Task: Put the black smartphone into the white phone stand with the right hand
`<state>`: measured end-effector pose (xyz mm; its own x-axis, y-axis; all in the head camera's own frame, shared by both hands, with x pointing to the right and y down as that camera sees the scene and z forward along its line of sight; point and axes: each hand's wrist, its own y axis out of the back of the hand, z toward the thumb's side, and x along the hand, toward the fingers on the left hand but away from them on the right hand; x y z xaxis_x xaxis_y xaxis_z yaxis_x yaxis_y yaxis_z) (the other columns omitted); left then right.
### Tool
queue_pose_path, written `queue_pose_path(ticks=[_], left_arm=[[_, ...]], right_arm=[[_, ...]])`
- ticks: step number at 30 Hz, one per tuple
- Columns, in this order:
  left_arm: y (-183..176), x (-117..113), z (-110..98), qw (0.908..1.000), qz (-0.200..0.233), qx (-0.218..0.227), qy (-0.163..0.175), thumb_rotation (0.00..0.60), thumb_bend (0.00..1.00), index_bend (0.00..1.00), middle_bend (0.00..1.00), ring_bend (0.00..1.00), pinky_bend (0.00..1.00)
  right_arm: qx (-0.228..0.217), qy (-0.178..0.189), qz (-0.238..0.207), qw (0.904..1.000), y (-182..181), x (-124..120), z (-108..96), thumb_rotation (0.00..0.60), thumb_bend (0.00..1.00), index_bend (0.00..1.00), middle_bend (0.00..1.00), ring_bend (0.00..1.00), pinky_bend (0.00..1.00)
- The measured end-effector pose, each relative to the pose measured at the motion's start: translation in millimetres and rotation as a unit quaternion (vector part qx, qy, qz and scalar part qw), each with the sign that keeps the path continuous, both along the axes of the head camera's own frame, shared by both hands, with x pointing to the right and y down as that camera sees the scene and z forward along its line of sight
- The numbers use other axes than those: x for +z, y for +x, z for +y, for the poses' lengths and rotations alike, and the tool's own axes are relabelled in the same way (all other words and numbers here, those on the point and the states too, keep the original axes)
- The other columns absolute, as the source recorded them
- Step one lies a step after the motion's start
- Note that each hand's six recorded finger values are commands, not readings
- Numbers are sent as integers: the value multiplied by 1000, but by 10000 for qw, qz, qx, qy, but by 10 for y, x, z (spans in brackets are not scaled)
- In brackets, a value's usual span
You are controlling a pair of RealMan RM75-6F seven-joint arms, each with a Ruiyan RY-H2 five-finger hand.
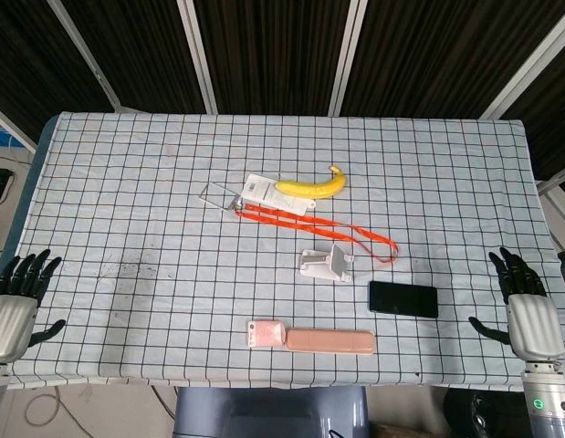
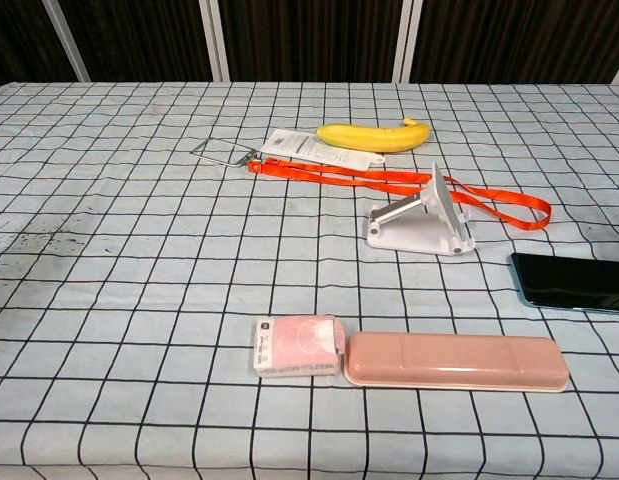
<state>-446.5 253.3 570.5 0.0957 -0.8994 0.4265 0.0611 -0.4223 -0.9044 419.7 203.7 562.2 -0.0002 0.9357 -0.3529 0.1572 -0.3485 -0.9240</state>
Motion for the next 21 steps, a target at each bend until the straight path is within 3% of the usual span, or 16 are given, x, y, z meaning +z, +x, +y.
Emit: queue_pose_path(ticks=[9,21], left_arm=[[13,-4,-5,10000,25,17,25,600,0,0,0,0,0],[-5,-21,-2,10000,60,-16,53,600,0,0,0,0,0]], right_arm=[[-23,28,-20,10000,-9,-13,-1,600,2,0,0,0,141],[-166,85,-176,9997,-137,-54,-14,600,32,0,0,0,141]])
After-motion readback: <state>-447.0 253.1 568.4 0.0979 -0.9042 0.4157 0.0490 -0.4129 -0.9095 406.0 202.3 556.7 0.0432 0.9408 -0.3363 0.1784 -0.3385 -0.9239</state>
